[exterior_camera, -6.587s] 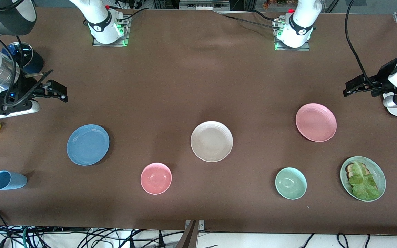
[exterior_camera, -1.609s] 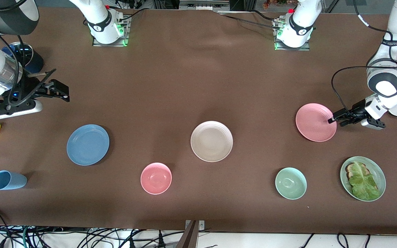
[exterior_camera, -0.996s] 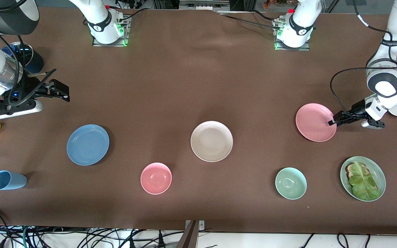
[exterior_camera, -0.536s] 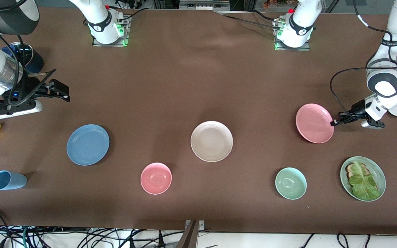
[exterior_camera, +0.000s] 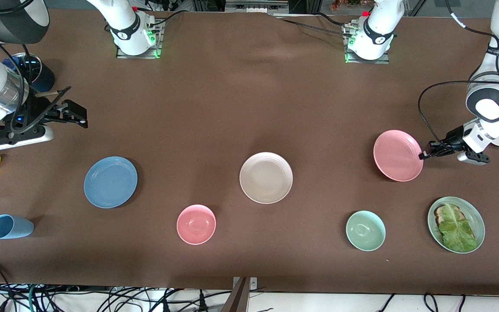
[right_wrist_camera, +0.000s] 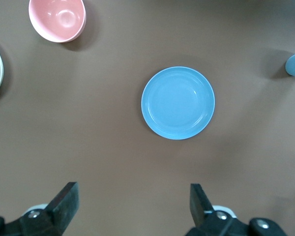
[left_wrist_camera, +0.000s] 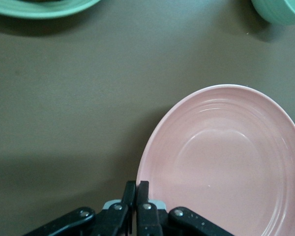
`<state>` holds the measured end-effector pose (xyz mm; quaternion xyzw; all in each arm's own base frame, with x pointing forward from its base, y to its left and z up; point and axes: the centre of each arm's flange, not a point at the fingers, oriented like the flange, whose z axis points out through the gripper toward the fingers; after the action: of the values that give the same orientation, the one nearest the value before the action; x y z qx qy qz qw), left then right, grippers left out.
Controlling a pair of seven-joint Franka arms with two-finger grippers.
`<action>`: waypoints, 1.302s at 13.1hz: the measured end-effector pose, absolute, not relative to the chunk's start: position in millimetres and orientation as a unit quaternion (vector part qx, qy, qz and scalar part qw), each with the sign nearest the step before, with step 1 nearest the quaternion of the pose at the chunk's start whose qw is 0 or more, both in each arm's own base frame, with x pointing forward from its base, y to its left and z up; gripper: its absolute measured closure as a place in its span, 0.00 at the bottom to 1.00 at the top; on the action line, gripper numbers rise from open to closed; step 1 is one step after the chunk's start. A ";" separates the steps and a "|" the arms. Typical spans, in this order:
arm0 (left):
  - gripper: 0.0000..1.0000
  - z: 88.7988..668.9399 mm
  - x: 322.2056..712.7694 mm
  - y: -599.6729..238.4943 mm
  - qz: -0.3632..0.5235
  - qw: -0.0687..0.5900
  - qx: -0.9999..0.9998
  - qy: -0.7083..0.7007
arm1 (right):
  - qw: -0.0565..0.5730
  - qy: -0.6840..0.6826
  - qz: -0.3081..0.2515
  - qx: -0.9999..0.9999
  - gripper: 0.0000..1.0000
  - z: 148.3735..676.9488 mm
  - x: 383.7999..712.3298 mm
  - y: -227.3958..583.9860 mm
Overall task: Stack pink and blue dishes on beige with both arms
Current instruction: 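Lift the pink plate and carry it toward the beige plate, then lower the pink plate onto the beige plate with the left gripper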
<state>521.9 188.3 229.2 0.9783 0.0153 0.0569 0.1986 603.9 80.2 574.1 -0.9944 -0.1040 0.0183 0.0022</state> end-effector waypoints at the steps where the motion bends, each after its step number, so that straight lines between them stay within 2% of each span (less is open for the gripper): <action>1: 0.96 249.6 530.6 176.2 0.049 0.186 0.981 0.011 | 0.002 -0.104 0.018 -0.994 0.00 574.1 603.9 80.1; 5: 0.96 302.0 559.3 100.9 0.055 0.180 0.982 -0.005 | 0.002 -0.104 0.018 -0.994 0.00 573.8 604.0 80.0; 11: 0.96 327.1 583.5 -24.0 0.029 0.152 0.988 -0.009 | 0.002 -0.102 0.024 -0.994 0.00 566.4 607.4 78.7; 17: 0.96 332.5 589.4 -144.8 0.019 0.163 0.986 0.003 | -0.015 -0.103 0.026 -0.994 0.00 554.9 614.3 75.2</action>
<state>589.4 -144.8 332.5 0.9865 0.0030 0.0185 0.1628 614.3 75.2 554.9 -0.9942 -0.1031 0.0259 -0.0149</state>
